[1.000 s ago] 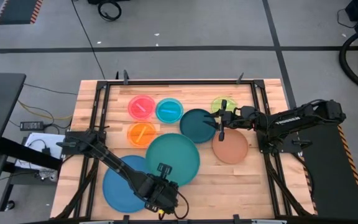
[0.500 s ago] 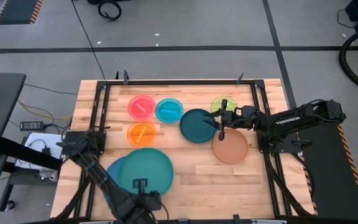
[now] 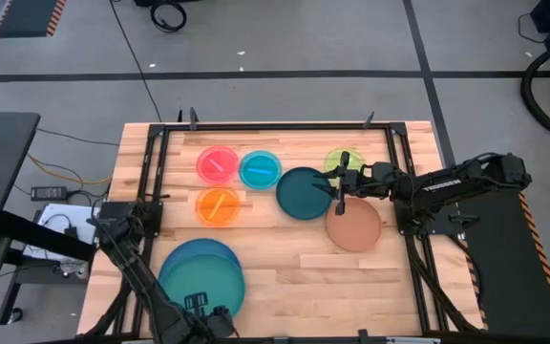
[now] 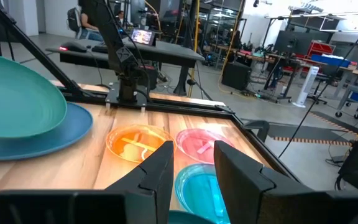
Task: Stack plastic plates
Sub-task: Stack the green plate on top of the blue plate, then stack the dark green plate on top of the green plate
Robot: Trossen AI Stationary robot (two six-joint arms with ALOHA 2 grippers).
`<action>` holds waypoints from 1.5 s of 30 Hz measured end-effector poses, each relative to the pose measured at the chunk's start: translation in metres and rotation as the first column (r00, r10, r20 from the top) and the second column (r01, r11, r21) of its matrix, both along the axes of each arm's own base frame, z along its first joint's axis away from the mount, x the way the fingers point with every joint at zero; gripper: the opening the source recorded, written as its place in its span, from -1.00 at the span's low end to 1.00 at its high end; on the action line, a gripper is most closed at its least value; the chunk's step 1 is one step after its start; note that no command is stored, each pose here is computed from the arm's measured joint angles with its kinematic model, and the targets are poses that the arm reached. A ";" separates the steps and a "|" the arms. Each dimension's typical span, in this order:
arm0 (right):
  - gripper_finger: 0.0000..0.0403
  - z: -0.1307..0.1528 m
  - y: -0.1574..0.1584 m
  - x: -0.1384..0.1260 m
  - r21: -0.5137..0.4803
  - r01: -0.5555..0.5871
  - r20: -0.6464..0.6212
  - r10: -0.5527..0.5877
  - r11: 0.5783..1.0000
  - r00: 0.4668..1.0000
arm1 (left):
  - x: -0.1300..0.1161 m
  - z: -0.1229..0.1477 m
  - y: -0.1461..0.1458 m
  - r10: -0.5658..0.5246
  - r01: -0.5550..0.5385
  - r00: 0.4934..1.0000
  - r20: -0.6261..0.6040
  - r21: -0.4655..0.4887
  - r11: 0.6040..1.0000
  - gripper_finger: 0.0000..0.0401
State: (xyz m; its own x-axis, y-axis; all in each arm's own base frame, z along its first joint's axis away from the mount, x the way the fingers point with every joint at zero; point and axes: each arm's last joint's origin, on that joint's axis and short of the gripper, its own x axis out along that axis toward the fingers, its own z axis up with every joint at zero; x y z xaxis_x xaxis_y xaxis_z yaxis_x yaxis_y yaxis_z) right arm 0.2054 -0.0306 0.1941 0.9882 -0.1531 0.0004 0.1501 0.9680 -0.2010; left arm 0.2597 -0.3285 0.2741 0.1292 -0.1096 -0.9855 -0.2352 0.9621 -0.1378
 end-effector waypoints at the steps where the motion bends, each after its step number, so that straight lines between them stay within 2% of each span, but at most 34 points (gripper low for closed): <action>1: -0.38 0.000 0.000 0.000 0.000 0.000 0.000 0.000 1.000 1.000 | 0.000 -0.001 0.000 -0.003 0.003 1.000 -0.010 0.004 1.000 -0.95; 7: -0.38 0.000 0.000 0.000 0.001 0.000 -0.005 0.000 1.000 1.000 | 0.000 -0.024 -0.002 -0.006 0.016 0.993 -0.117 0.083 0.996 -0.94; 19: -0.38 0.000 0.000 0.000 0.001 0.000 -0.005 0.000 1.000 1.000 | -0.005 -0.050 -0.012 0.001 0.027 0.989 -0.149 0.185 0.982 -0.93; 26: -0.38 0.000 0.000 0.000 0.001 -0.001 -0.005 0.001 1.000 1.000 | -0.010 -0.060 -0.019 -0.007 0.037 0.989 -0.147 0.199 0.979 -0.93; 30: -0.38 0.000 0.000 0.000 0.001 0.000 -0.005 0.000 1.000 1.000 | -0.011 -0.063 -0.020 0.034 -0.007 0.991 -0.129 0.208 0.978 -0.92; 39: -0.38 -0.001 0.000 0.000 0.002 -0.001 -0.005 0.001 1.000 1.000 | -0.010 -0.063 -0.020 0.038 -0.012 0.992 -0.124 0.208 0.978 -0.71; 45: -0.38 -0.001 0.000 0.000 0.002 0.000 -0.005 0.000 1.000 1.000 | -0.010 -0.063 -0.019 0.039 -0.013 0.992 -0.123 0.207 0.978 -0.69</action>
State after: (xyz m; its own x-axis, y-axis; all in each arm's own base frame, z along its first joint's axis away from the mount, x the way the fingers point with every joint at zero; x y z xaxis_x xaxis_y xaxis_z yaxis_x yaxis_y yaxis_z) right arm 0.2054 -0.0305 0.1936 0.9883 -0.1528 -0.0048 0.1487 0.9684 -0.2003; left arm 0.2499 -0.3479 0.2113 0.0031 0.0985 -0.9951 -0.2632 0.9601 0.0943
